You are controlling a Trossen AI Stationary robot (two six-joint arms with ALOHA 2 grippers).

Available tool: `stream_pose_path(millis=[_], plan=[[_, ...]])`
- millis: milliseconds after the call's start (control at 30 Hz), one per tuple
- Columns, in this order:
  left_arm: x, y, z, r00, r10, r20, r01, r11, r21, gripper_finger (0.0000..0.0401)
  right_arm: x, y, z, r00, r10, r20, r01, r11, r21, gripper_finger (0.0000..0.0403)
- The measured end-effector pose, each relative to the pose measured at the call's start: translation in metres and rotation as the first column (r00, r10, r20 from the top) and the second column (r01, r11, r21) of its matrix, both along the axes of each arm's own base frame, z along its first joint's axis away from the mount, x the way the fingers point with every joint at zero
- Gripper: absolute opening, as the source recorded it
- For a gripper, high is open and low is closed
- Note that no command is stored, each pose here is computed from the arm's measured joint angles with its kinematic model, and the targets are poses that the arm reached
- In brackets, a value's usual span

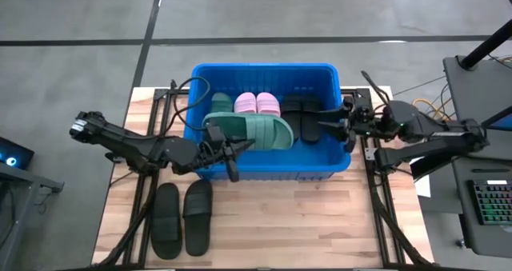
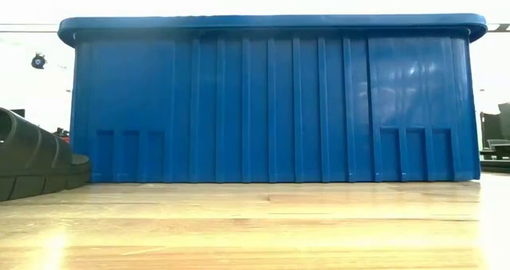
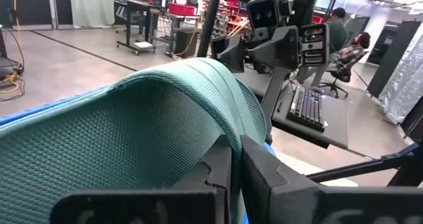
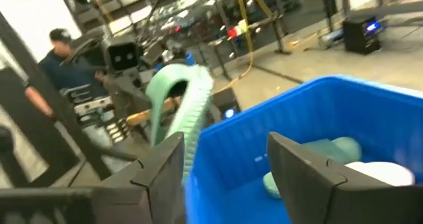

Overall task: Pick and place slides into bin
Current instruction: Put the green slipper into the blue bin

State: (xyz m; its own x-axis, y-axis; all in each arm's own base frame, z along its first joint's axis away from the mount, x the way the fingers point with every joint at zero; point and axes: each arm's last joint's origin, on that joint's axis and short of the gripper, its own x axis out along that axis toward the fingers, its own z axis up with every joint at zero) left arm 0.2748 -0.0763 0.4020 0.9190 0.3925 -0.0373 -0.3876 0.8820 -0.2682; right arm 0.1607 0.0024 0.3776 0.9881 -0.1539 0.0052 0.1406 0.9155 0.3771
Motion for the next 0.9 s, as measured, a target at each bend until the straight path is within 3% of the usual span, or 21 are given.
stream_pose_path(millis=[500, 900], plan=[[0.001, 0.000, -0.002, 0.998, 0.045, -0.038, -0.042, 0.996, 0.076, 0.0000, 0.061, 0.009, 0.010, 0.977, 0.188, -0.099, -0.187, 0.982, 0.012, 0.0208], [0.001, 0.000, 0.001, 0.997, 0.051, -0.051, -0.044, 0.990, 0.133, 0.0000, 0.082, 0.009, 0.025, 0.962, 0.172, -0.211, -0.194, 0.977, -0.085, 0.0208]])
